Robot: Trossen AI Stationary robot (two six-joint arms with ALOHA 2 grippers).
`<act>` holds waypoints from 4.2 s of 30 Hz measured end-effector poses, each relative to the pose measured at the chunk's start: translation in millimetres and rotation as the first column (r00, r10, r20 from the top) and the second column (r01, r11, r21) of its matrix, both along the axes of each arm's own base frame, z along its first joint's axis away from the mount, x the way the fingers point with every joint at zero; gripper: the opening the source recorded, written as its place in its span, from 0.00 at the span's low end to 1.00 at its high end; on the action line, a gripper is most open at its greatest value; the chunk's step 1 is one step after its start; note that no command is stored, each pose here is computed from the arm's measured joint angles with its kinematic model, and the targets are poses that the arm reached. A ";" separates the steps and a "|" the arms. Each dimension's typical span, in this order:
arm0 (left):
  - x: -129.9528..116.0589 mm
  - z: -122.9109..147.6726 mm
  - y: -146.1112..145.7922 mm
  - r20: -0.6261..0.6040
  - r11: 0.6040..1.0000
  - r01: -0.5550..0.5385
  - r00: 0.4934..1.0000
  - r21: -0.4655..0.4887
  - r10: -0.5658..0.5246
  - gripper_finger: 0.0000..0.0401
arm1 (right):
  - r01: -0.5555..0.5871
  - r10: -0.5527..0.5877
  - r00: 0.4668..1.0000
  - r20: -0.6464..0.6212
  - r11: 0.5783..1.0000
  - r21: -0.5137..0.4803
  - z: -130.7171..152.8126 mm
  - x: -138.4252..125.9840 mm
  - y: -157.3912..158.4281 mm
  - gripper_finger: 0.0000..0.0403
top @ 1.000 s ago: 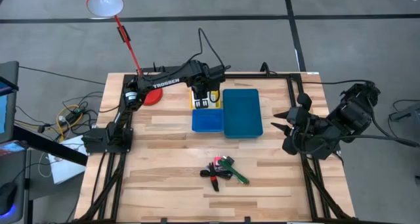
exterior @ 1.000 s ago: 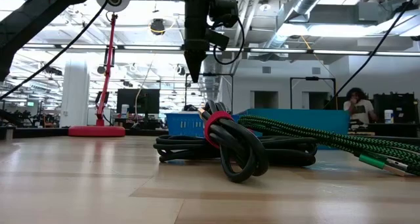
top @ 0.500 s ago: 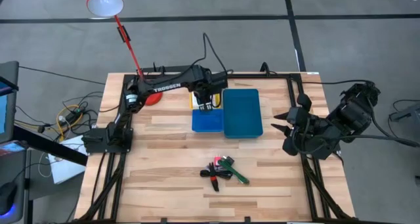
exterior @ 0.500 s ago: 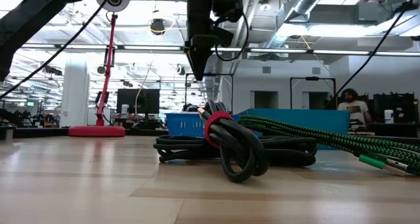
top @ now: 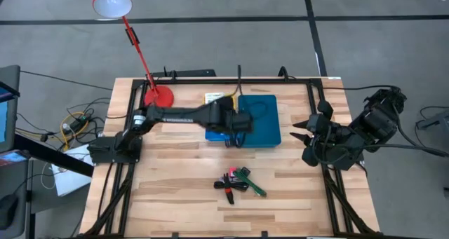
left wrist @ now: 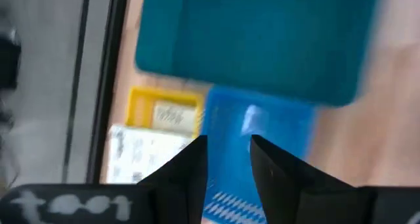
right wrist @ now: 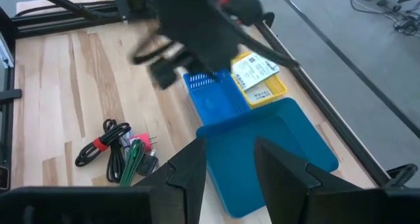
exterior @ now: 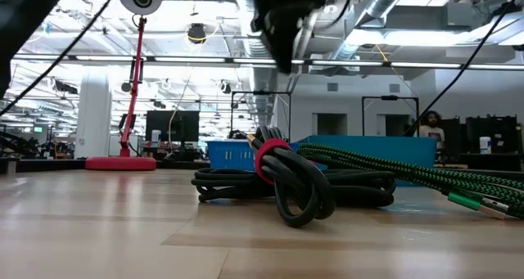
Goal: Pick and place items into bin
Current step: Put the green charger cable into the light blue bin
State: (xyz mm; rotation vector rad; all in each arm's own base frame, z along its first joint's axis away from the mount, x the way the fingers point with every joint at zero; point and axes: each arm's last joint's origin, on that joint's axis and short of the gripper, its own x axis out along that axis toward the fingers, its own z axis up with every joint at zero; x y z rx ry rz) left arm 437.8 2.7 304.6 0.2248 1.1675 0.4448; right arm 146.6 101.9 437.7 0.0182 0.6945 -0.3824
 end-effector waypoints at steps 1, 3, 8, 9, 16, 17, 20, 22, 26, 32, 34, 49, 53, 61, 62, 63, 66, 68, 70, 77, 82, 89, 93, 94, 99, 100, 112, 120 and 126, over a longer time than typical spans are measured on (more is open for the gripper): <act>-1.3 6.1 -8.6 0.034 1.000 0.013 0.999 -0.004 -0.013 0.26 | 0.000 0.000 1.000 -0.001 1.000 0.000 0.0 0.0 0.0 0.31; -8.8 23.1 -23.6 0.095 0.999 0.040 0.995 -0.008 -0.039 0.26 | 0.000 0.000 1.000 -0.001 1.000 0.002 0.0 0.0 0.0 0.30; -43.9 77.7 -45.5 0.250 0.995 0.094 0.964 -0.018 -0.087 0.26 | 0.001 -0.001 1.000 0.000 1.000 0.002 -0.1 0.0 0.0 0.31; -54.1 90.4 -48.1 0.282 0.994 0.105 0.955 -0.021 -0.095 0.26 | 0.001 -0.001 1.000 0.000 1.000 0.002 0.0 0.0 0.0 0.31; -142.0 167.0 -49.6 0.477 0.982 0.184 0.866 -0.028 -0.149 0.26 | 0.036 -0.036 0.999 0.018 0.999 0.040 -0.1 0.0 0.0 0.31; -155.5 171.7 -48.5 0.479 0.977 0.211 0.861 -0.033 -0.170 0.26 | 0.041 -0.042 0.999 0.021 0.998 0.045 -0.3 0.2 0.2 0.30; -192.4 171.6 -42.1 0.455 0.962 0.264 0.866 -0.066 -0.206 0.26 | 0.062 -0.063 0.998 0.017 0.997 0.036 -6.3 2.3 1.7 0.31; -212.4 162.5 -36.6 0.445 0.961 0.263 0.873 -0.089 -0.198 0.26 | 0.084 -0.084 0.996 0.007 0.996 0.021 -14.8 4.7 3.2 0.31; -241.7 134.2 -30.2 0.520 0.952 0.265 0.841 -0.151 -0.151 0.26 | 0.152 -0.152 0.988 -0.010 0.988 -0.003 -35.9 11.8 3.7 0.31; -260.6 75.7 -32.3 0.663 0.873 0.403 0.737 -0.275 -0.132 0.26 | 0.235 -0.235 0.972 0.005 0.971 0.048 -71.1 26.3 9.2 0.30; -262.4 55.0 -33.9 0.703 0.861 0.421 0.703 -0.286 -0.110 0.26 | 0.215 -0.217 0.976 0.019 0.973 0.089 -83.7 32.0 16.6 0.31; -267.6 -52.3 -37.7 0.806 0.859 0.474 0.576 -0.194 -0.135 0.26 | 0.046 -0.043 0.999 -0.022 0.979 0.199 -165.2 84.5 75.3 0.31; -265.2 -56.8 -37.3 0.787 0.877 0.454 0.594 -0.157 -0.167 0.26 | 0.093 -0.062 0.988 -0.145 0.971 0.219 -193.0 101.4 77.6 0.31; -264.8 -57.1 -37.0 0.783 0.882 0.449 0.596 -0.142 -0.178 0.26 | 0.176 -0.064 0.923 -0.379 0.947 0.269 -243.0 123.4 80.6 0.31; -264.9 -57.2 -37.0 0.783 0.882 0.450 0.596 -0.142 -0.178 0.26 | 0.178 -0.056 0.914 -0.401 0.945 0.276 -248.1 124.6 81.9 0.31; -264.9 -57.4 -37.0 0.781 0.882 0.449 0.598 -0.142 -0.178 0.26 | 0.182 -0.050 0.908 -0.417 0.941 0.284 -252.8 126.6 82.7 0.31; -265.4 -58.6 -36.9 0.774 0.883 0.444 0.609 -0.151 -0.174 0.26 | 0.183 -0.034 0.900 -0.434 0.934 0.306 -261.5 130.4 86.0 0.33; -265.6 -59.2 -36.8 0.770 0.883 0.442 0.614 -0.156 -0.172 0.26 | 0.170 -0.022 0.915 -0.403 0.926 0.336 -261.8 134.4 89.3 0.34; -265.7 -59.5 -36.8 0.769 0.883 0.440 0.617 -0.161 -0.167 0.26 | 0.161 -0.015 0.925 -0.379 0.920 0.358 -260.6 136.8 90.9 0.36; -267.2 -63.3 -36.4 0.741 0.885 0.430 0.650 -0.178 -0.166 0.26 | 0.145 0.000 0.942 -0.336 0.903 0.404 -258.3 141.8 93.3 0.47; -268.9 -67.1 -36.0 0.711 0.887 0.421 0.682 -0.188 -0.173 0.26 | 0.150 0.000 0.940 -0.341 0.898 0.415 -258.3 144.1 90.5 0.53; -269.2 -67.7 -36.0 0.710 0.887 0.410 0.688 -0.211 -0.149 0.26 | 0.148 0.004 0.940 -0.342 0.898 0.415 -258.3 144.1 90.5 0.54; -269.1 -67.6 -36.0 0.711 0.887 0.410 0.688 -0.212 -0.148 0.26 | 0.152 0.000 0.940 -0.341 0.896 0.418 -258.4 144.2 90.6 0.53; -269.1 -67.6 -36.0 0.711 0.887 0.409 0.688 -0.215 -0.145 0.26 | 0.154 -0.002 0.940 -0.342 0.896 0.418 -260.4 145.1 91.2 0.53; -269.2 -67.6 -36.0 0.712 0.886 0.405 0.689 -0.225 -0.134 0.26 | 0.170 -0.016 0.940 -0.341 0.889 0.426 -272.6 149.8 94.5 0.53; -269.1 -67.6 -36.0 0.713 0.887 0.405 0.689 -0.224 -0.134 0.26 | 0.178 -0.023 0.936 -0.351 0.890 0.419 -276.2 149.9 94.6 0.53; -269.2 -67.7 -36.1 0.711 0.886 0.403 0.690 -0.228 -0.132 0.26 | 0.238 -0.064 0.906 -0.419 0.895 0.377 -299.1 150.2 95.0 0.49; -269.1 -67.7 -36.1 0.713 0.885 0.402 0.690 -0.235 -0.125 0.26 | 0.257 -0.072 0.890 -0.451 0.895 0.364 -308.6 150.6 96.1 0.38; -269.1 -67.7 -36.1 0.713 0.885 0.402 0.690 -0.236 -0.124 0.26 | 0.286 -0.099 0.883 -0.459 0.889 0.357 -309.1 149.3 94.9 0.20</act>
